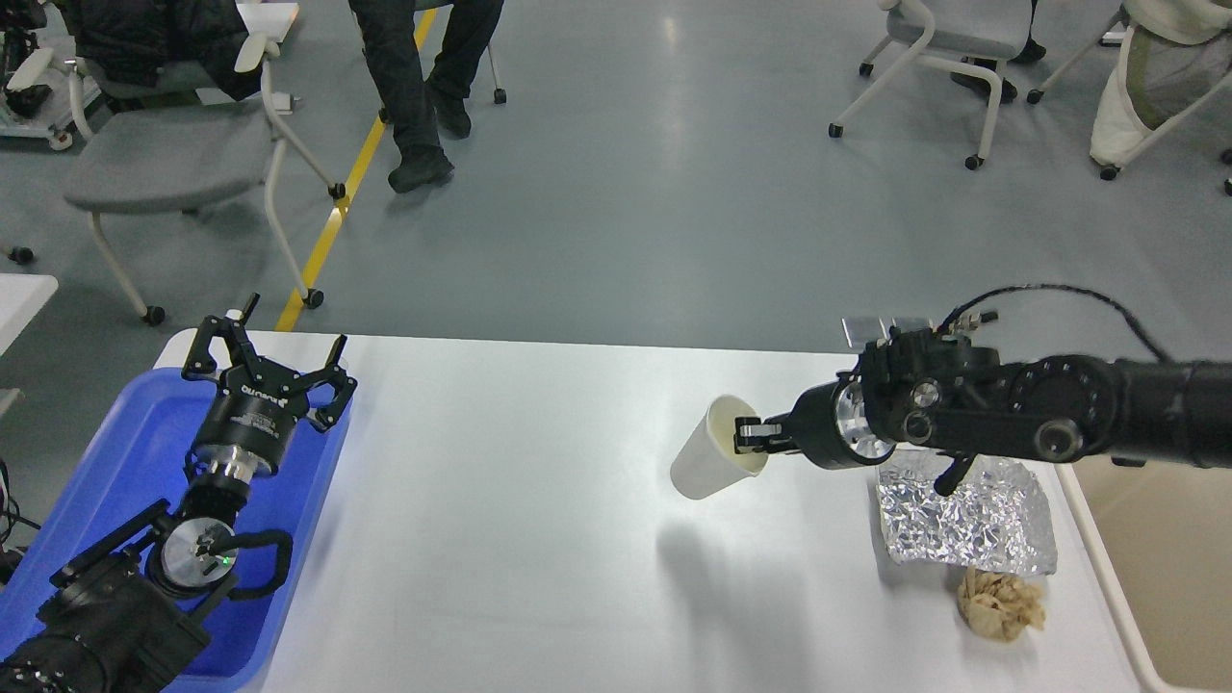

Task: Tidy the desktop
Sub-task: 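Lift the paper cup with the right gripper and carry it toward the bin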

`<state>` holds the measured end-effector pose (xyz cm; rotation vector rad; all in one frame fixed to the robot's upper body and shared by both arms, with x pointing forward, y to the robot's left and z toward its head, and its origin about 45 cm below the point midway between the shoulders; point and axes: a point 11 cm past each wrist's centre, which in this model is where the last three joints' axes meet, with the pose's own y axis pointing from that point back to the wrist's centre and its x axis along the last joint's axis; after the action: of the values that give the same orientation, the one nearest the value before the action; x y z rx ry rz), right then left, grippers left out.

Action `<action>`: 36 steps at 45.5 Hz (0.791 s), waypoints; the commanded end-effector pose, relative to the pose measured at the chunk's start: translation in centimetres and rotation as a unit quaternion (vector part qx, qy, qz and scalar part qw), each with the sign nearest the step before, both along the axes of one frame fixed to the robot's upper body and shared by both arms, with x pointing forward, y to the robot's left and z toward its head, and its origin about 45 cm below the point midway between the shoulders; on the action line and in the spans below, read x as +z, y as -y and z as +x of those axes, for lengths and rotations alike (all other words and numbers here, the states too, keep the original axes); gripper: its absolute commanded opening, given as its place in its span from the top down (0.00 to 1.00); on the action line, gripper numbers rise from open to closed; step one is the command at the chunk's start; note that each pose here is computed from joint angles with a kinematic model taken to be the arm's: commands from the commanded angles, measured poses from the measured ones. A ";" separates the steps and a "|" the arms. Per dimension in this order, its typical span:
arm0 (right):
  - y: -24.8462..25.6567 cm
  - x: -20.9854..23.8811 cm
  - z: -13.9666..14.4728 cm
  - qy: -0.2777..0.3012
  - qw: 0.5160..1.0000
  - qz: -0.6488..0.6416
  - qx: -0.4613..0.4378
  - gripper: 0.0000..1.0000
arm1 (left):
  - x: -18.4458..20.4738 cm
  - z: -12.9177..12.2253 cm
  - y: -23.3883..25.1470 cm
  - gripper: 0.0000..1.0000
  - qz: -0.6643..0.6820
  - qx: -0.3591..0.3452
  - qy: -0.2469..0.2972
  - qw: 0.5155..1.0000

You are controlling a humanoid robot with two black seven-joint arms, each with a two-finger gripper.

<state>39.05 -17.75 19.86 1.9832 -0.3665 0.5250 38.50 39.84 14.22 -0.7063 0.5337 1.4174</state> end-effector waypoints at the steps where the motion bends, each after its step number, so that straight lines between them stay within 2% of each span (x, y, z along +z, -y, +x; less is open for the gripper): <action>1: 1.7 8.9 -0.3 0.021 0.999 0.042 -0.011 1.00 | 0.0 0.0 0.0 0.00 0.000 0.000 0.000 1.000; 6: 2.1 13.1 0.0 0.042 0.998 0.053 -0.014 1.00 | 0.0 0.0 0.0 0.00 0.000 0.000 0.000 1.000; 7: 2.4 15.0 0.2 0.051 0.997 0.056 -0.014 1.00 | 0.0 0.0 0.0 0.00 0.000 0.000 0.000 1.000; 18: 6.7 22.0 1.0 0.116 0.993 0.020 -0.029 1.00 | 0.0 0.0 -0.1 0.00 0.000 0.001 0.000 1.000; 27: 12.0 24.0 2.4 0.165 0.982 -0.005 -0.086 1.00 | 0.0 0.0 0.0 0.00 0.000 0.000 0.000 1.000; 36: 21.4 23.5 4.2 0.191 0.956 -0.004 -0.222 1.00 | 0.0 0.0 0.0 0.00 -0.001 0.000 0.000 1.000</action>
<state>42.10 -29.93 42.37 1.8485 -0.7525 0.6989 38.48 39.88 14.23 -0.7066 0.5327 1.4180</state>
